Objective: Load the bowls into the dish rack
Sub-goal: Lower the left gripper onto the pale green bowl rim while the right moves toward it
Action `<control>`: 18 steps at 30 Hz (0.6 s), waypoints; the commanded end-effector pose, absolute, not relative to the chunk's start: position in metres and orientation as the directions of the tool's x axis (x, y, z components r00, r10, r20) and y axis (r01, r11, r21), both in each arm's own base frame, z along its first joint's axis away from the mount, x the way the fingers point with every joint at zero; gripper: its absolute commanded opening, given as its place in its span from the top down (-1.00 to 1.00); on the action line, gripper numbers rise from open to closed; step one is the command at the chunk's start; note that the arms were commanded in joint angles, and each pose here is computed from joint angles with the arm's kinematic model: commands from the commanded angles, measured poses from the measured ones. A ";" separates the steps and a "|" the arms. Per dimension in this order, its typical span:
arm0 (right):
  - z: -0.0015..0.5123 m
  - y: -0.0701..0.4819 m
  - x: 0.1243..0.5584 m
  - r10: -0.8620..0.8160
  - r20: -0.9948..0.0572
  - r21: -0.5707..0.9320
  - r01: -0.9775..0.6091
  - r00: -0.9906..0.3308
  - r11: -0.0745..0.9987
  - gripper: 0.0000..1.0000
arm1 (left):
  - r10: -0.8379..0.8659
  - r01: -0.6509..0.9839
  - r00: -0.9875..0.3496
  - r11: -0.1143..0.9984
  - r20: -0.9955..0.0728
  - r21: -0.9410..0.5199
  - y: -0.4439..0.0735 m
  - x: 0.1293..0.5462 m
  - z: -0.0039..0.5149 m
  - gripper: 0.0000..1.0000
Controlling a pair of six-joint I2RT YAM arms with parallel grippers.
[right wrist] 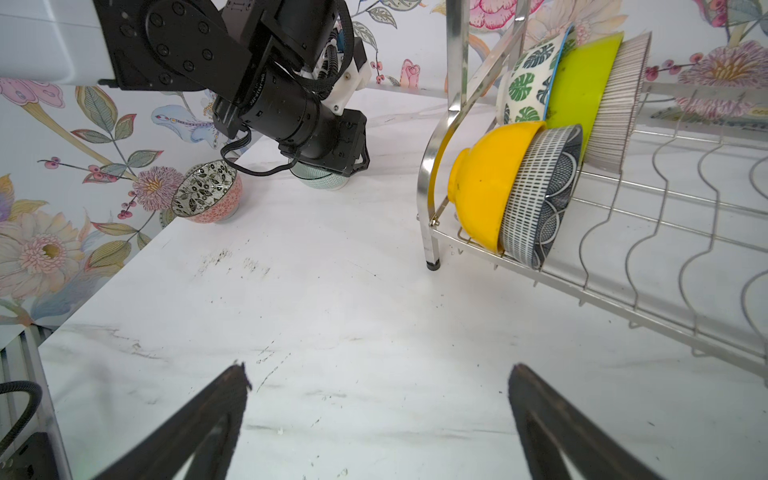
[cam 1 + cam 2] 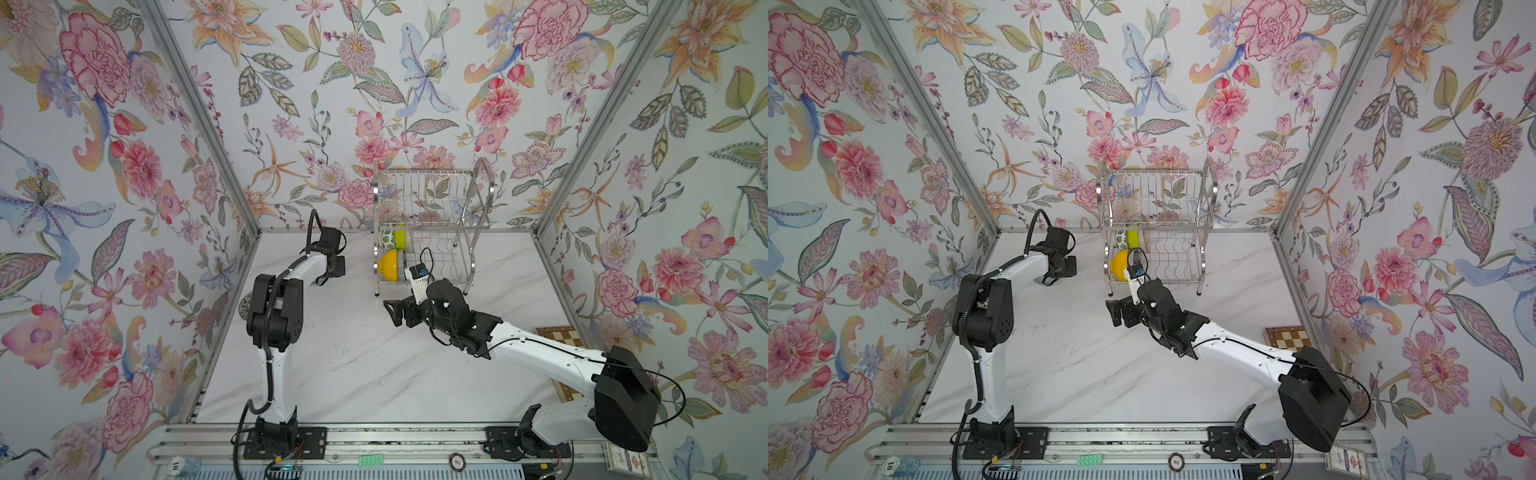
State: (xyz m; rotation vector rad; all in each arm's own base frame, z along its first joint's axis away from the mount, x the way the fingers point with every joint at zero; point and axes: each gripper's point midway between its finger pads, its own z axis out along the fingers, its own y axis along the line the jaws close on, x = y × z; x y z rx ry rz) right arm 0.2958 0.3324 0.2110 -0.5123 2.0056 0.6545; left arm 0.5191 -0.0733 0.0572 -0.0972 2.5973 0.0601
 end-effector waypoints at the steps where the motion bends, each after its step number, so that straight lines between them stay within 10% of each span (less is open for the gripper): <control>1: 0.210 0.329 0.294 -0.095 -0.875 0.229 -0.579 -0.475 0.783 -0.98 | -0.048 -0.081 -0.876 0.996 -0.480 0.048 -0.067 0.516 0.050 0.54; 8: 0.205 0.319 0.300 -0.098 -0.873 0.200 -0.533 -0.479 0.822 -0.98 | -0.062 -0.085 -0.878 0.996 -0.475 0.028 -0.067 0.500 0.066 1.00; 18: 0.212 0.282 0.312 -0.064 -0.891 0.128 -0.383 -0.449 0.915 -0.98 | -0.044 -0.030 -0.883 0.999 -0.467 -0.036 -0.096 0.415 0.093 1.00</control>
